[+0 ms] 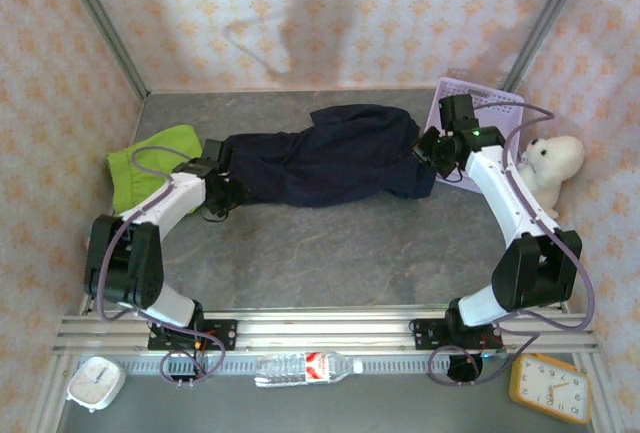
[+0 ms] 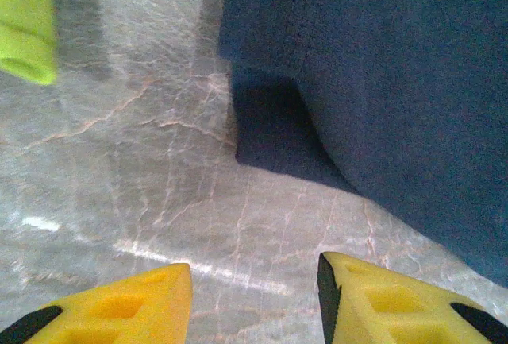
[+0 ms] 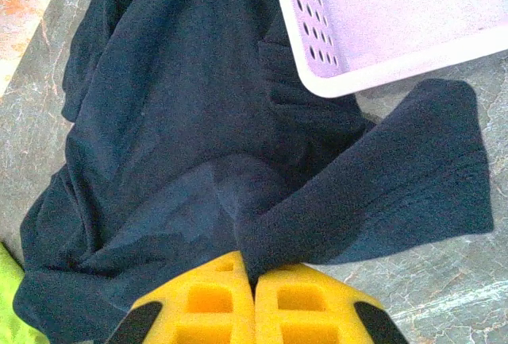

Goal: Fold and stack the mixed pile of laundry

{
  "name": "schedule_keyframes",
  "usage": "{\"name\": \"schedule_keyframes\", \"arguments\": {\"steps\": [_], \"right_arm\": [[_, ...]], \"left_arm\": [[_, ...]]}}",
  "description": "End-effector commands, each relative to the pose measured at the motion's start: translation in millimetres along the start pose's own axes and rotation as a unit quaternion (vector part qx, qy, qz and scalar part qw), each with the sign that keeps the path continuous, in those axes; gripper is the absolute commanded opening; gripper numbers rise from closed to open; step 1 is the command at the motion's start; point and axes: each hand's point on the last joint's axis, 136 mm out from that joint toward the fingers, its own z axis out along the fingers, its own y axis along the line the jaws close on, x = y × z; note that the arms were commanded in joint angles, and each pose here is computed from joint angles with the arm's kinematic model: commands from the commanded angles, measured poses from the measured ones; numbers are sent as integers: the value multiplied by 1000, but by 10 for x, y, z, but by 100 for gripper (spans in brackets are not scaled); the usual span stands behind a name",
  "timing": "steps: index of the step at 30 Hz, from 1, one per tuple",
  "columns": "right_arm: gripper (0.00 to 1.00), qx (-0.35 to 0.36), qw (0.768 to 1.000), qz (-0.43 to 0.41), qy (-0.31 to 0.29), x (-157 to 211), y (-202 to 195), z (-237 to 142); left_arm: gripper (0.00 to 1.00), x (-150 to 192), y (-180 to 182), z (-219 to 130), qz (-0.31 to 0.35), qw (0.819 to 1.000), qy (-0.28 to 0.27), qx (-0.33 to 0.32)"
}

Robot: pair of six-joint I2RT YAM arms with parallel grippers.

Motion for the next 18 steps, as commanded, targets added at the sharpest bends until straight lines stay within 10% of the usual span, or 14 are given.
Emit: {"name": "schedule_keyframes", "arguments": {"steps": [1, 18], "right_arm": [[0, -14, 1000, 2, -16, -26, 24, -141], [0, -5, 1000, -6, -8, 123, -147, -170]], "left_arm": [[48, -208, -67, 173, -5, 999, -28, -18], [33, -435, -150, 414, -13, 998, -41, -36]]}}
